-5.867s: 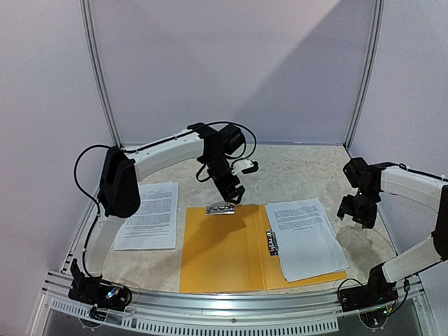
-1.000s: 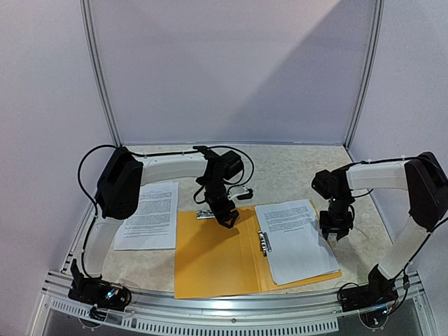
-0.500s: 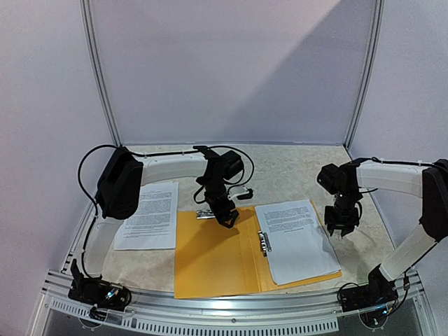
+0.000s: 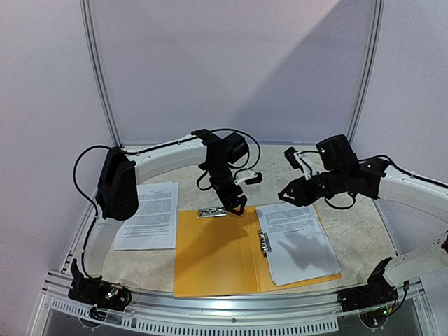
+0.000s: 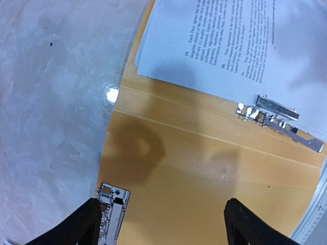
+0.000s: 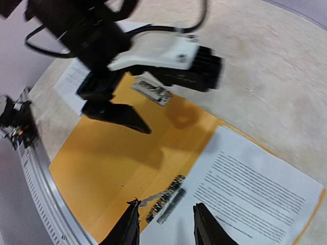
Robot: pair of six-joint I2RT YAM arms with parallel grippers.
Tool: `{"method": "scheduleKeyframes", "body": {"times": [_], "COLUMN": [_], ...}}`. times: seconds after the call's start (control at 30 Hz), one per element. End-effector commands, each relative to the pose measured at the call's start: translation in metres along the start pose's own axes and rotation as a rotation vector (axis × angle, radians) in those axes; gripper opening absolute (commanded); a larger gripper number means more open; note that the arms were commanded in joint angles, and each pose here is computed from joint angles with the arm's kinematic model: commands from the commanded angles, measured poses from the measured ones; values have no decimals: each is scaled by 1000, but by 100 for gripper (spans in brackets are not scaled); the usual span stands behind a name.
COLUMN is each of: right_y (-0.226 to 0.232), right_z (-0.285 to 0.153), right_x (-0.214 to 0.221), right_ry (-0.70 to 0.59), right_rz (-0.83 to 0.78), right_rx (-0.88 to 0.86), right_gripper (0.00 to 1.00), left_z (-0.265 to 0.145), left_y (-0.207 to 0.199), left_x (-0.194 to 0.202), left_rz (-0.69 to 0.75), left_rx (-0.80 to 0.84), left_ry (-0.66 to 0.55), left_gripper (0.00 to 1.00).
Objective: Put the files into the folder
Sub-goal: Clamp the file in the folder with some files.
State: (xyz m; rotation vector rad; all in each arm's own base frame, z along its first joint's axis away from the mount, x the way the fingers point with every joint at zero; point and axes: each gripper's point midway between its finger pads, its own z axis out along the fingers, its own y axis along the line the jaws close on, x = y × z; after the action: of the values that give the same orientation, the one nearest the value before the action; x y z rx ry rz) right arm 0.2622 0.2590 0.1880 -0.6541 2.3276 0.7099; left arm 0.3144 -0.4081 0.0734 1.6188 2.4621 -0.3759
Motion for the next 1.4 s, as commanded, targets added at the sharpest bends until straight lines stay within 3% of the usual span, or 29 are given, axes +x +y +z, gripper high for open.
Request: {"method": "scheduleKeyframes", "body": {"times": [0.0, 0.17, 0.27, 0.37, 0.53, 0.77, 0.93, 1.13, 1.37], "right_y": [55, 46, 37, 23, 22, 30, 37, 12, -3], "right_z": [18, 54, 66, 64, 57, 55, 68, 58, 44], "right_x": [-7, 11, 22, 27, 43, 81, 83, 105, 116], "right_ry": [-105, -28, 44, 76, 164, 261, 241, 260, 221], "right_rz": [-318, -323, -164, 50, 623, 1003, 1095, 1019, 1008], "right_rx": [-272, -255, -220, -132, -69, -6, -16, 161, 217], "right_gripper": [36, 23, 19, 19, 16, 17, 17, 17, 16], "left_z": [6, 34, 45, 51, 61, 70, 56, 29, 43], "left_y": [-19, -18, -15, -14, -14, -11, -10, -33, -62], "left_x": [3, 13, 20, 23, 25, 32, 18, -10, -17], "left_rz": [-10, -43, -49, -65, -88, -101, -69, 4, 73], "left_rx": [67, 83, 76, 88, 95, 80, 68, 110, 110], "left_ry": [20, 50, 68, 78, 81, 79, 33, -45, -36], "left_gripper": [85, 85, 85, 85, 84, 84, 84, 84, 83]}}
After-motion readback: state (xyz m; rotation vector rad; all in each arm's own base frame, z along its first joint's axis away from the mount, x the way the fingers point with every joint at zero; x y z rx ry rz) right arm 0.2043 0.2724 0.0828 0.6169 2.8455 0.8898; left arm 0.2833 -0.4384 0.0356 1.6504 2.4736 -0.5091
